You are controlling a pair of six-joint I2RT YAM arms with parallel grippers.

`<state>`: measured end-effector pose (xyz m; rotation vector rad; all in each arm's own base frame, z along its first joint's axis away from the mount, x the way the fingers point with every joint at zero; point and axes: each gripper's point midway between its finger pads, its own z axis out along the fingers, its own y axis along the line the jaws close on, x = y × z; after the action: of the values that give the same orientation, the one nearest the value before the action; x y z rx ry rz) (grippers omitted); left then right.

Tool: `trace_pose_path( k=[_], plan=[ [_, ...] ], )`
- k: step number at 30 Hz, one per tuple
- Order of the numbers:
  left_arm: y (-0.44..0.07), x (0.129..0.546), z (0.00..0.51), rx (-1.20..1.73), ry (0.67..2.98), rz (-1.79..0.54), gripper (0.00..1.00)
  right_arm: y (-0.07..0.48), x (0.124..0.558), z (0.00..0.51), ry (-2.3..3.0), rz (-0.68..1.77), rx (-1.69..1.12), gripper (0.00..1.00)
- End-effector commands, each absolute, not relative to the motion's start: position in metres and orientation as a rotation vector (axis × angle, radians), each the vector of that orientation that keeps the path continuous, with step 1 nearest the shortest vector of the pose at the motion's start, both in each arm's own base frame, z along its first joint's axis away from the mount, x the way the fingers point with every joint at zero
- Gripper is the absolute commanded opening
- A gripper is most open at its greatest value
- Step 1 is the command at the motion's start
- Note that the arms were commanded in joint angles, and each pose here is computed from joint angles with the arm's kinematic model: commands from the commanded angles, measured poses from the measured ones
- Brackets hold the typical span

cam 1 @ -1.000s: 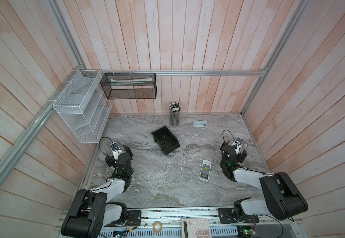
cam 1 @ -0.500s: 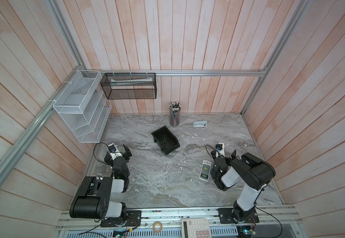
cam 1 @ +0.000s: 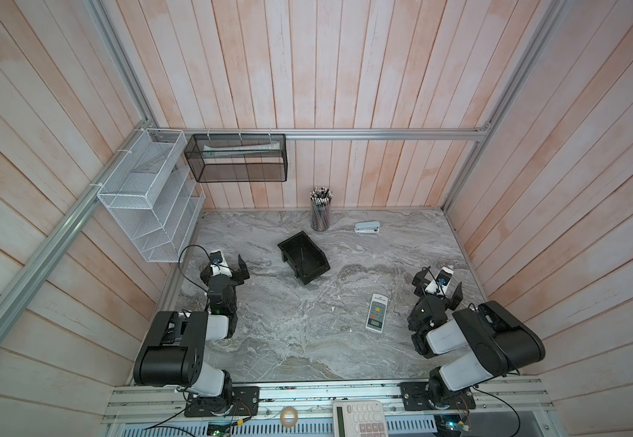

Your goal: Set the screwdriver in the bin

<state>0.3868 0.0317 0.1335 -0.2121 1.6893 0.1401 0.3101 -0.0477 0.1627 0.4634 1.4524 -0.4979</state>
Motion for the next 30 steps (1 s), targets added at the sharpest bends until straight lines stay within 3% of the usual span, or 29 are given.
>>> trace_pose_path(
  k=[1,12,19,30],
  plan=[
    [0.025,0.384,0.126,-0.165,1.719,0.112,1.0,-0.039,0.32,0.163,1.462,-0.411,0.428,1.0],
    [0.026,0.383,0.129,-0.164,1.692,0.123,1.0,-0.013,0.334,0.154,1.518,-0.203,0.2,0.98],
    [0.024,0.383,0.129,-0.16,1.692,0.129,1.0,-0.024,0.366,0.131,1.646,-0.175,0.228,0.98],
    [0.024,0.383,0.129,-0.159,1.692,0.131,1.0,-0.027,0.366,0.133,1.633,-0.17,0.23,0.98]
  ],
)
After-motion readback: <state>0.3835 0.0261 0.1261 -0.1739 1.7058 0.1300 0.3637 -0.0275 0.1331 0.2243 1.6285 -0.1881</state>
